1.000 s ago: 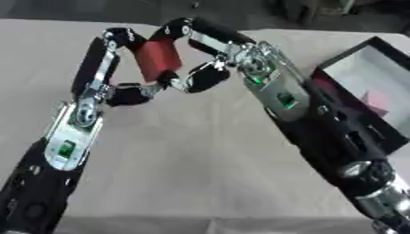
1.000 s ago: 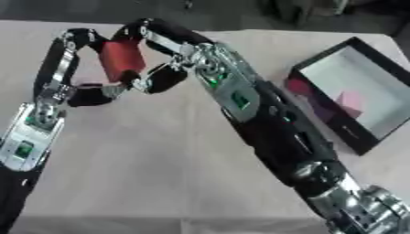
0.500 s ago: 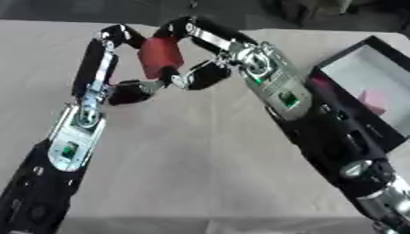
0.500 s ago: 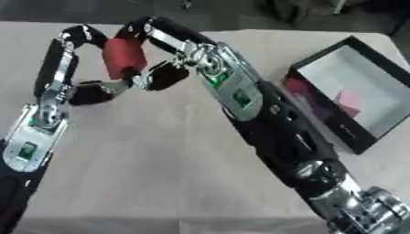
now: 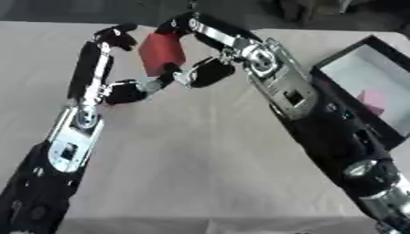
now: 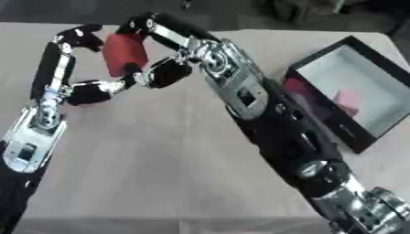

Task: Pick up the objects with one hand, pass them to the other hand, and then place them into the box on the other side of the table.

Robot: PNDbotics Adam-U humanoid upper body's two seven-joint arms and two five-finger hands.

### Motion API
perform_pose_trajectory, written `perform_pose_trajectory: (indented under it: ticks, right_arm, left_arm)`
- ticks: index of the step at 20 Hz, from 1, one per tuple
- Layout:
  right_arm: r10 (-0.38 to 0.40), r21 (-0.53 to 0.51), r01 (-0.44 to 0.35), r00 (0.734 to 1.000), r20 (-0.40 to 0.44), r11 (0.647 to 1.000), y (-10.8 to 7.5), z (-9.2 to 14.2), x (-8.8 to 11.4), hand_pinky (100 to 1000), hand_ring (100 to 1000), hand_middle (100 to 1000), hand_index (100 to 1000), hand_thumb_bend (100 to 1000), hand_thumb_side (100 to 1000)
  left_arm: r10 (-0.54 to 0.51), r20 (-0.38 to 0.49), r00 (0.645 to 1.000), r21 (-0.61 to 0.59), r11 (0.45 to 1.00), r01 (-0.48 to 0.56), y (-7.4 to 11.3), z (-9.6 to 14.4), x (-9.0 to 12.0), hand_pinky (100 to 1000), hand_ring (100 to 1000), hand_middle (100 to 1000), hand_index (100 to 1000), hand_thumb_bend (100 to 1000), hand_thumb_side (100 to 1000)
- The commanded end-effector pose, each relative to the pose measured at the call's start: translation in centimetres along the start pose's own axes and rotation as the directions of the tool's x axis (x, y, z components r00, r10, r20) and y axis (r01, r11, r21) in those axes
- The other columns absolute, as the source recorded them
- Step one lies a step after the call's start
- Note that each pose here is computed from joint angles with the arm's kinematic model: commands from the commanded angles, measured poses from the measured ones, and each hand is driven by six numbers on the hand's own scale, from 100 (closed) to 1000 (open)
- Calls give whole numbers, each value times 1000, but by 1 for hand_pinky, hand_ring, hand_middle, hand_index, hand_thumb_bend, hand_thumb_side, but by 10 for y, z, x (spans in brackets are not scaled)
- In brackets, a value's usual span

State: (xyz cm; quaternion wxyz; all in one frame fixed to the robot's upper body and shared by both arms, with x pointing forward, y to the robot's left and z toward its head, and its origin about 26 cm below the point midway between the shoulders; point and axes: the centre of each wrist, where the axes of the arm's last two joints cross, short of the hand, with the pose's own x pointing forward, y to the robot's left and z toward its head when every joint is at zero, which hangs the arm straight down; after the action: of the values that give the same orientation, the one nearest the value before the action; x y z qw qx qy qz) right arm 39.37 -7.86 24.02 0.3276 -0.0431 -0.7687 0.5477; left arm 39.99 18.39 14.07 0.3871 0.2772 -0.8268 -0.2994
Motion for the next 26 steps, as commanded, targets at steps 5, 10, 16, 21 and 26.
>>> perform_pose_trajectory:
  ticks: [5, 10, 16, 21, 26]
  right_arm:
    - [-15, -101, 13, 1000, -17, 995, -35, 25, 0, 956, 791, 519, 593, 100, 100]
    - [-88, -206, 71, 994, -71, 976, -57, 55, -13, 968, 798, 530, 603, 100, 100]
    - [-171, -329, 104, 969, -181, 938, -75, 98, -39, 986, 812, 548, 618, 100, 100]
    - [-202, -431, 59, 934, -294, 900, -85, 136, -64, 987, 815, 559, 628, 100, 100]
    - [-218, -492, -12, 886, -408, 870, -92, 173, -87, 988, 815, 561, 629, 100, 100]
  left_arm:
    - [-30, -35, 999, 36, 999, 31, 19, 3, -16, 750, 577, 557, 805, 718, 404]
    - [-31, -68, 997, 64, 997, 35, 28, 10, -27, 748, 570, 549, 781, 691, 405]
    - [-38, -78, 996, 98, 994, 45, 38, 13, -32, 741, 561, 535, 758, 671, 395]
    - [-47, -90, 995, 116, 992, 58, 45, 16, -36, 743, 557, 531, 743, 662, 389]
    - [-52, -98, 994, 129, 990, 64, 51, 18, -39, 745, 556, 530, 739, 658, 386]
